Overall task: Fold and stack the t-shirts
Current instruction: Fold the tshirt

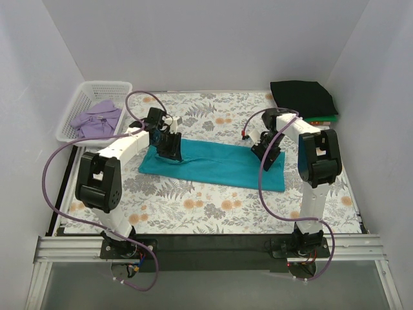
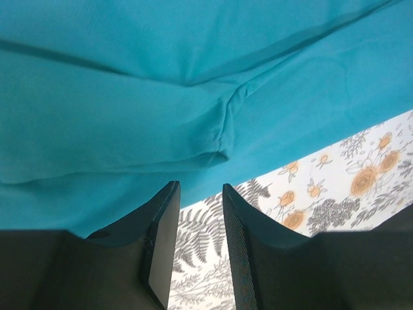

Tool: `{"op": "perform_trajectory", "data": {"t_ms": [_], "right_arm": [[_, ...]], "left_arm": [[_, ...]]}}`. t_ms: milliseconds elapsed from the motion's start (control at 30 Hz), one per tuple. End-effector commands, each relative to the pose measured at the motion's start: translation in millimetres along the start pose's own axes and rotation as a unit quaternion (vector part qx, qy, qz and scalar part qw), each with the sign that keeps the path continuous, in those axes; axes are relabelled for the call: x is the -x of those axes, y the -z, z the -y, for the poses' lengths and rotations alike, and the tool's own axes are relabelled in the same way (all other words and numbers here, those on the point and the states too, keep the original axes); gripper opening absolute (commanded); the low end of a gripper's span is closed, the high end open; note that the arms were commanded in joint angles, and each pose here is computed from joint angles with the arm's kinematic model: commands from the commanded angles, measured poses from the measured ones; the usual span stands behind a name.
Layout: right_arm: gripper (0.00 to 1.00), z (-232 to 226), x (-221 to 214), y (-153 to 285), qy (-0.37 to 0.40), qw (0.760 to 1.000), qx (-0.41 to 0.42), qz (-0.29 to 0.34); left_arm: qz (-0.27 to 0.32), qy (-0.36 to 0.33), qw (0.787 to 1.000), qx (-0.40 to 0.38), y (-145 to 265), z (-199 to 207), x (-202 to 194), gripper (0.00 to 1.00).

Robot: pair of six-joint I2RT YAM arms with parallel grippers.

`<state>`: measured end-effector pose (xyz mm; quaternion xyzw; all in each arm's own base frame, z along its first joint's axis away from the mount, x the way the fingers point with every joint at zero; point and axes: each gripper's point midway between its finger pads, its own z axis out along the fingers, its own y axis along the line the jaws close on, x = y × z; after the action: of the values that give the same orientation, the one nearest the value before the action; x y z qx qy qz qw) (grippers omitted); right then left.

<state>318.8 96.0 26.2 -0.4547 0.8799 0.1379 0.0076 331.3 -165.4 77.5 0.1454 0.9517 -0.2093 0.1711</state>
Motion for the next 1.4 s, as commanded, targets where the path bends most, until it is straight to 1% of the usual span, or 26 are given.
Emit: {"op": "perform_trajectory", "data": {"t_ms": [0,100,267,400,500,567,600,667,700,733,800,833,867,933,967,1000,1033,1100,1167,1200,1233,1267,1300,1333,1367], "right_arm": [[0.35,-2,0,5,-0.002,1.000,-0.011,0.003],[0.35,-3,-1,4,-0.002,1.000,-0.011,0.002],[0.35,-4,-4,4,-0.002,1.000,-0.011,-0.001],[0.32,-8,-9,3,-0.001,1.000,-0.006,-0.007],[0.31,-14,-19,-4,0.003,1.000,0.000,-0.024],[0.30,-23,-27,-10,0.005,0.999,0.012,-0.035],[0.30,-27,-29,-13,0.004,0.999,0.017,-0.039],[0.30,-45,-40,-23,0.007,0.998,0.041,-0.055],[0.30,-52,-42,-24,0.010,0.997,0.046,-0.058],[0.31,-64,-43,-28,0.019,0.996,0.056,-0.064],[0.31,-90,-41,-30,0.024,0.994,0.086,-0.054],[0.31,-107,-33,-31,0.043,0.993,0.100,-0.049],[0.32,-127,-20,-27,0.044,0.991,0.128,-0.019],[0.33,-163,3,-23,0.074,0.983,0.166,0.009],[0.34,-186,20,-14,0.077,0.975,0.205,0.042],[0.35,-204,36,-6,0.088,0.969,0.224,0.060],[0.36,-222,49,6,0.092,0.957,0.261,0.090],[0.38,-234,63,29,0.098,0.946,0.281,0.126],[0.38,-237,77,58,0.117,0.940,0.272,0.167],[0.38,-232,81,68,0.117,0.940,0.263,0.185],[0.38,-227,83,76,0.119,0.940,0.251,0.197],[0.38,-222,84,83,0.121,0.941,0.237,0.209],[0.38,-212,83,84,0.115,0.945,0.221,0.212],[0.38,-202,80,79,0.114,0.953,0.197,0.203],[0.37,-193,78,69,0.107,0.958,0.185,0.190]], "left_arm": [[0.036,-0.007,0.999,-0.008,-8,13,21,0.31],[0.023,-0.011,1.000,-0.010,-23,14,17,0.31],[-0.004,-0.007,1.000,-0.004,-46,6,4,0.29],[-0.031,-0.007,0.999,-0.010,-57,7,-13,0.29],[-0.051,-0.001,0.999,0.005,-62,1,-23,0.28],[-0.066,0.001,0.998,0.018,-66,-8,-28,0.29],[-0.063,0.000,0.998,0.023,-66,-11,-21,0.29],[-0.070,0.005,0.997,0.029,-71,-23,-18,0.31],[-0.064,-0.005,0.997,0.034,-71,-28,-6,0.33],[-0.072,-0.003,0.997,0.036,-78,-35,-5,0.34],[-0.083,-0.007,0.996,0.026,-82,-44,1,0.36],[-0.076,-0.015,0.997,0.020,-88,-47,17,0.37],[-0.085,-0.016,0.996,0.017,-89,-49,18,0.37],[-0.068,-0.043,0.997,0.004,-94,-48,45,0.38],[-0.063,-0.051,0.997,-0.004,-93,-45,53,0.39],[-0.056,-0.057,0.997,-0.014,-91,-41,61,0.39],[-0.033,-0.069,0.997,-0.027,-83,-33,81,0.41],[-0.021,-0.075,0.996,-0.050,-68,-20,92,0.43],[0.016,-0.079,0.994,-0.071,-41,-4,111,0.44],[0.029,-0.076,0.994,-0.076,-31,0,115,0.45],[0.054,-0.063,0.993,-0.081,-10,8,125,0.45],[0.075,-0.058,0.992,-0.082,-2,11,132,0.45],[0.074,-0.044,0.993,-0.087,1,12,124,0.45],[0.093,-0.045,0.990,-0.093,18,21,127,0.45],[0.110,-0.027,0.989,-0.099,22,25,131,0.45]]}}
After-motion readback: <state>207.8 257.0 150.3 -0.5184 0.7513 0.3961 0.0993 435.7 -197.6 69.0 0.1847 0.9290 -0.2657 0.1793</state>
